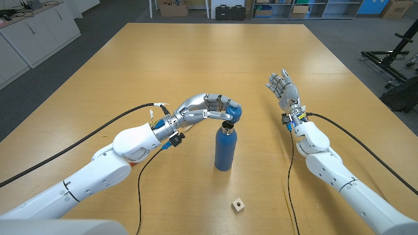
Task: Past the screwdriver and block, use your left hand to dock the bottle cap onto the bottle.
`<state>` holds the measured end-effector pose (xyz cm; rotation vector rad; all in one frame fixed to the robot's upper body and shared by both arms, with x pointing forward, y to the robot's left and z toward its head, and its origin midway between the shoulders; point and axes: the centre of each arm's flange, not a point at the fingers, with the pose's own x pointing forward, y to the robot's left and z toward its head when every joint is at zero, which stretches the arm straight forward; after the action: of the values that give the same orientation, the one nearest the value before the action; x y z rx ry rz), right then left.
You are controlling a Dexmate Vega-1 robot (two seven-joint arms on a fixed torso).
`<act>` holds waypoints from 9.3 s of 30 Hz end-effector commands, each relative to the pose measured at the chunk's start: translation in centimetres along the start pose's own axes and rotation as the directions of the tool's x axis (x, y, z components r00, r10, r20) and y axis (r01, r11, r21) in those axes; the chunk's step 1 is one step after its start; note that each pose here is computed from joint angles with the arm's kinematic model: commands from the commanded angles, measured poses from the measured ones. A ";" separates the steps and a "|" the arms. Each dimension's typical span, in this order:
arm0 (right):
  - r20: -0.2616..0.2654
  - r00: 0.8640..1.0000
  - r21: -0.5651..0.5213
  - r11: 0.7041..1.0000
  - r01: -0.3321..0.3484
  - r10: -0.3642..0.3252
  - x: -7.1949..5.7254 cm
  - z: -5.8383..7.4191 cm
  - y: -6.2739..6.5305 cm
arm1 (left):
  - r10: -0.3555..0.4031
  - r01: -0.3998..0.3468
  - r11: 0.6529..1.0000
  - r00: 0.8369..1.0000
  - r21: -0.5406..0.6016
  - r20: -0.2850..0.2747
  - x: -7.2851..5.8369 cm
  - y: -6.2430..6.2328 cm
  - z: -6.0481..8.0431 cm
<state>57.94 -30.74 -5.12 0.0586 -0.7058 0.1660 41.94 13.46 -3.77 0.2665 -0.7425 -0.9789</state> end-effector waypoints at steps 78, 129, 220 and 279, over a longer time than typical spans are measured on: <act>-0.006 0.999 -0.011 0.999 -0.037 0.037 0.9 -0.1 1.5 | 0.049 -0.049 0.999 0.998 0.001 -0.041 -1.7 0.6 -1.0; -0.022 1.000 -0.019 1.000 -0.021 0.021 -0.6 -0.1 0.3 | 0.052 -0.053 0.995 0.998 -0.080 -0.020 -0.5 -0.9 -3.4; -0.064 0.998 -0.062 0.998 -0.021 0.017 -0.8 0.3 1.0 | 0.027 -0.027 1.000 0.999 0.005 0.023 -2.1 2.0 -4.9; 0.013 0.996 0.019 0.996 -0.084 0.084 -2.9 1.4 4.0 | 0.588 -0.575 0.784 0.809 0.235 0.019 -7.9 8.3 -4.9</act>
<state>54.62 -28.34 -5.31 0.0032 -0.7059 0.2416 46.98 20.95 -6.56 0.2884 -0.8511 -0.3497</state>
